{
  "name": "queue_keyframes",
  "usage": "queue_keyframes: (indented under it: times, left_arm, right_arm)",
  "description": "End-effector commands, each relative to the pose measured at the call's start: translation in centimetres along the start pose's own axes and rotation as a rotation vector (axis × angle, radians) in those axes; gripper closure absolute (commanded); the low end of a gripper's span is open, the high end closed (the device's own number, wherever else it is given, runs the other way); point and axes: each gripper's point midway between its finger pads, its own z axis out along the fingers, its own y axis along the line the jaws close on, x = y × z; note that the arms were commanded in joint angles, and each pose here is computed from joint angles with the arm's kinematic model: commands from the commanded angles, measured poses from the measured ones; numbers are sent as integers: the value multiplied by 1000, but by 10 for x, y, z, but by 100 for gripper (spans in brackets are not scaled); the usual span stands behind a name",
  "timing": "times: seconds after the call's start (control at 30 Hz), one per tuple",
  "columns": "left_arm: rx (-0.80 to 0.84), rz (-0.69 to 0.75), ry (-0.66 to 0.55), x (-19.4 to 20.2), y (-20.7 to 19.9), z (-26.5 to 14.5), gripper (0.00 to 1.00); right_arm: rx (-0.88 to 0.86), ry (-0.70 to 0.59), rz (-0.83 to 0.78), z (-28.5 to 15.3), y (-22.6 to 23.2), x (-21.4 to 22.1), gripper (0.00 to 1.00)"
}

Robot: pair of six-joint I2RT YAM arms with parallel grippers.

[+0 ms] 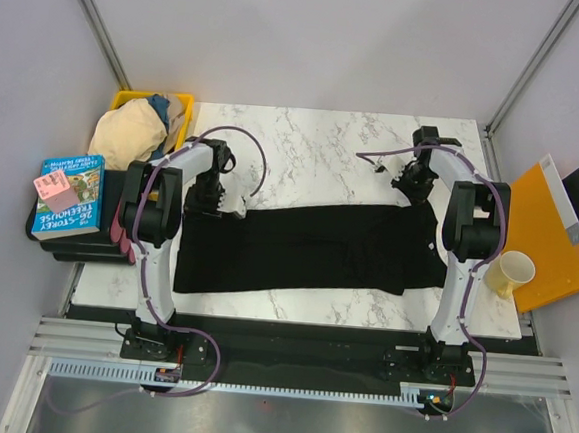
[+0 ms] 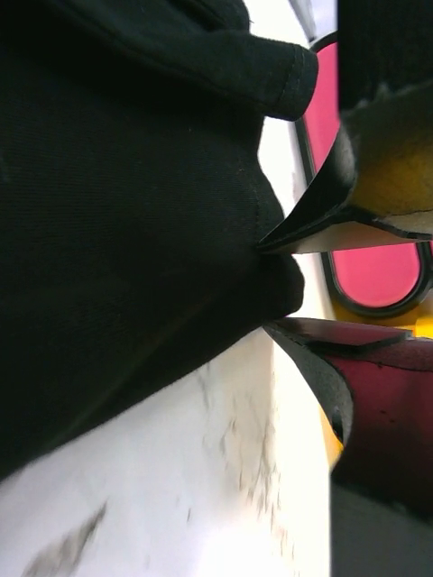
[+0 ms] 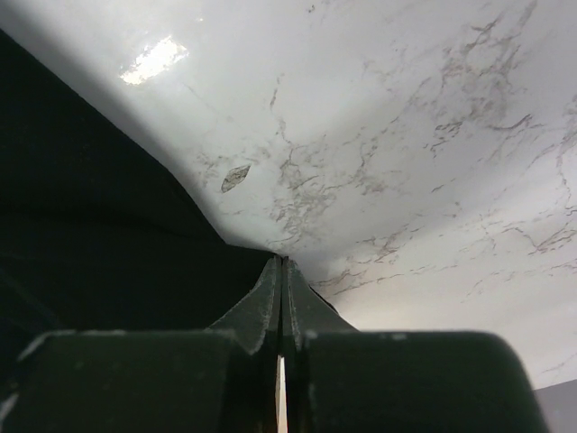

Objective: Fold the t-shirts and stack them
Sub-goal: Fold the other side of the tshirt into a rectangle

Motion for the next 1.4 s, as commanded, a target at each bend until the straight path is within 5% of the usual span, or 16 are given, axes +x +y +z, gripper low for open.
queue_keyframes:
  times: [0.0, 0.4, 0.57, 0.8, 1.07, 1.37]
  left_arm:
    - [208, -49, 69, 21, -42, 45, 59]
    - [153, -70, 26, 16, -25, 32, 64]
    - [145, -73, 17, 12, -20, 31, 64]
    - [139, -75, 13, 12, -16, 29, 64]
    - [135, -79, 4, 10, -14, 27, 63]
    - [140, -71, 7, 9, -12, 26, 63]
  right_arm:
    - [35, 26, 22, -1, -10, 13, 94]
    - [137, -186, 64, -76, -37, -37, 80]
    - [21, -154, 30, -67, -9, -27, 87]
    - [-132, -106, 25, -58, 26, -13, 65]
    - [-205, -163, 235, -47, 20, -4, 63]
    - [-232, -190, 293, -28, 16, -2, 63]
